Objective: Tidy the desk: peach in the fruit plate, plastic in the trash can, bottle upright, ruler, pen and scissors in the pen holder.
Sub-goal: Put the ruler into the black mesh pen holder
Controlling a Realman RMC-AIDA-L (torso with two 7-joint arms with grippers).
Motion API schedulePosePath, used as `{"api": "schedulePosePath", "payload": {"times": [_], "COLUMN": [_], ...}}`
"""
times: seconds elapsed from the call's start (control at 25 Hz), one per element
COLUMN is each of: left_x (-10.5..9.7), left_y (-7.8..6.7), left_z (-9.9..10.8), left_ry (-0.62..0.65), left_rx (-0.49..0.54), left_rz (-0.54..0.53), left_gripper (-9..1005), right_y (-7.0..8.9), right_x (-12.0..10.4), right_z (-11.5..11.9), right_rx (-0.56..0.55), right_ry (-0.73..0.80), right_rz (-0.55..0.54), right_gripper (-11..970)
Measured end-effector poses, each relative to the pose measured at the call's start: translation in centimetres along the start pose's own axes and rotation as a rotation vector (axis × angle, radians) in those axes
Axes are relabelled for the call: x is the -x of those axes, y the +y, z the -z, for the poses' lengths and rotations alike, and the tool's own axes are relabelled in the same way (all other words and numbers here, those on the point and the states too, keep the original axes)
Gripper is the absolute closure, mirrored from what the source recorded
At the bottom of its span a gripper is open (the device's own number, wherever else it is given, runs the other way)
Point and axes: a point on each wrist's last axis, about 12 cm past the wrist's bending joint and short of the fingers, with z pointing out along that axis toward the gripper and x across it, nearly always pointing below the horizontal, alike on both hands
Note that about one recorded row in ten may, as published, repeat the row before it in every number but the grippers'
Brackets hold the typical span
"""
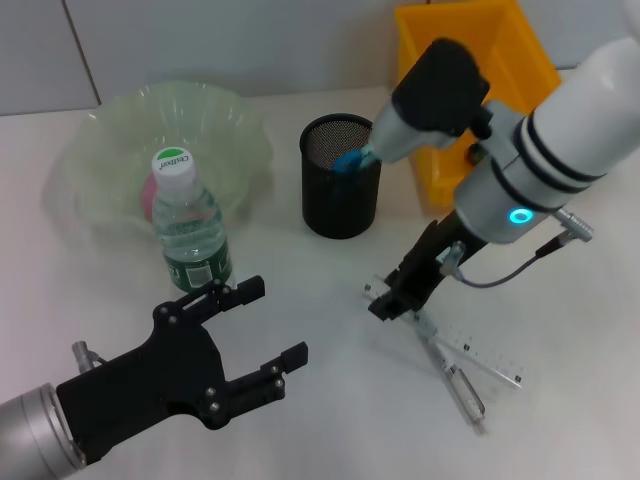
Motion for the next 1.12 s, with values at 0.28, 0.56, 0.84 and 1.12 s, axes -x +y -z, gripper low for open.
{"api": "schedulePosePath", "payload": {"times": [0.28,0.56,0.84,1.12], "left_x": [0.2,0.3,0.3,0.3], "left_y": [0.1,0.2,0.1,0.1], "left_z": [0.2,0.3,0.4,0.4], "left_ry": [-0.010,-0.020,-0.022,-0.023], "left_rx": [-0.004,-0.004,-0.005,-0.006], "left_rz": [-0.002,-0.005,-0.004,-0.003], "left_gripper": [211,211,212,212], "right_y": [-0.1,0.2,-0.3,-1.0], "right_x": [0.0,-0.2,-0.3,-0.2], "right_z": [3.2,7.4,9.7,10.0], "right_rx": [-0.029,-0.040,-0.071,-0.096], "right_ry": [-0.128,-0.366,-0.560,-0.801], "right_rz": [0.001,0.056,0.113,0.188], "right_gripper": [577,572,566,561]}}
